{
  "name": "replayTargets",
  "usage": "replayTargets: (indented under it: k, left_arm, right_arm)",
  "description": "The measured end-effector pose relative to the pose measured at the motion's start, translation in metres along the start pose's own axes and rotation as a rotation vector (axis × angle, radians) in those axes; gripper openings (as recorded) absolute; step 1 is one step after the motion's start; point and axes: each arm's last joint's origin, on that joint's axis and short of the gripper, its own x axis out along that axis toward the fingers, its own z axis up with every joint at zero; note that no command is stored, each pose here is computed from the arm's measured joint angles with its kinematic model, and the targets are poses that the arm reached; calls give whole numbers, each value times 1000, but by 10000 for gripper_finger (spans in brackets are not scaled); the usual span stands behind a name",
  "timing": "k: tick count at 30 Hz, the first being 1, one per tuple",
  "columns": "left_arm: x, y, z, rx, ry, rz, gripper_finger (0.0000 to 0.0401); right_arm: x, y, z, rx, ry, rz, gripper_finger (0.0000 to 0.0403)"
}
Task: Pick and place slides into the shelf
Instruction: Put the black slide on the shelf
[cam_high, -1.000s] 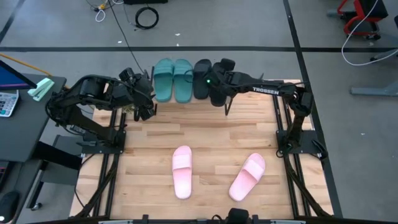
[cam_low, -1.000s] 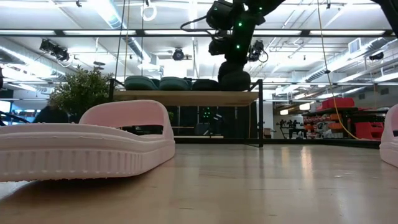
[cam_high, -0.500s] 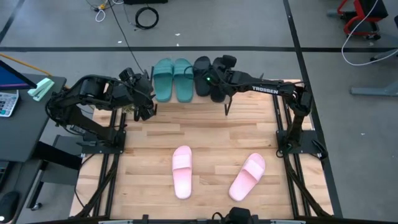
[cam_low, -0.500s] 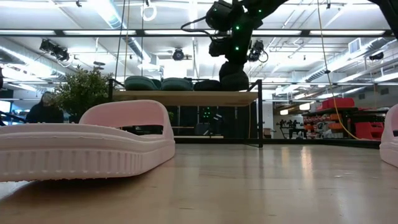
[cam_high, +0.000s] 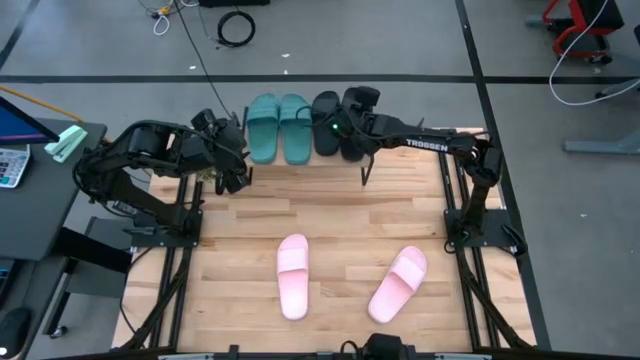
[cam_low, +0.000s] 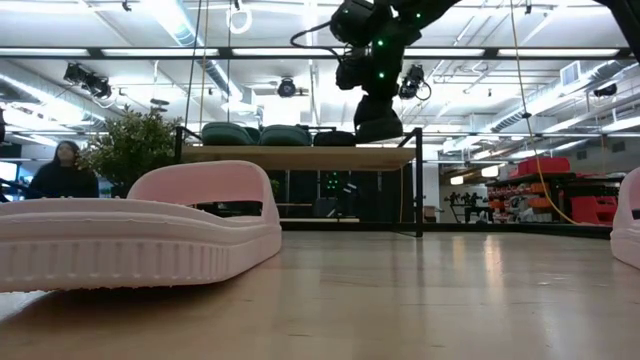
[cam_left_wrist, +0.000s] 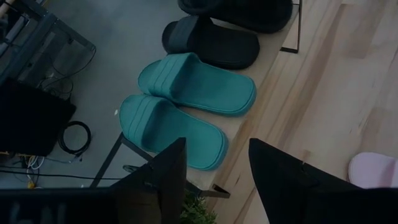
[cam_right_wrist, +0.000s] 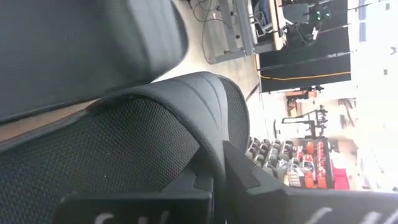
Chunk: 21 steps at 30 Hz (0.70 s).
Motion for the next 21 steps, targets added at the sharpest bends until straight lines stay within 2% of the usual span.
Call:
replayTargets:
  k: [7,14,18,21]
  left_arm:
    - [0,0,0,0,0,0,177]
    - [0,0,0,-1,0,0,181]
    - [0,0,0,-1,0,0,178]
    - [0,0,0,-1,0,0,177]
  right_arm:
    - [18,-13,-6,38,17,13,9]
    - [30,-22,-6,56,-34,65,9]
    - [34,-22,-6,76,-89,163,9]
    - [36,-19,-5,93,-83,177,9]
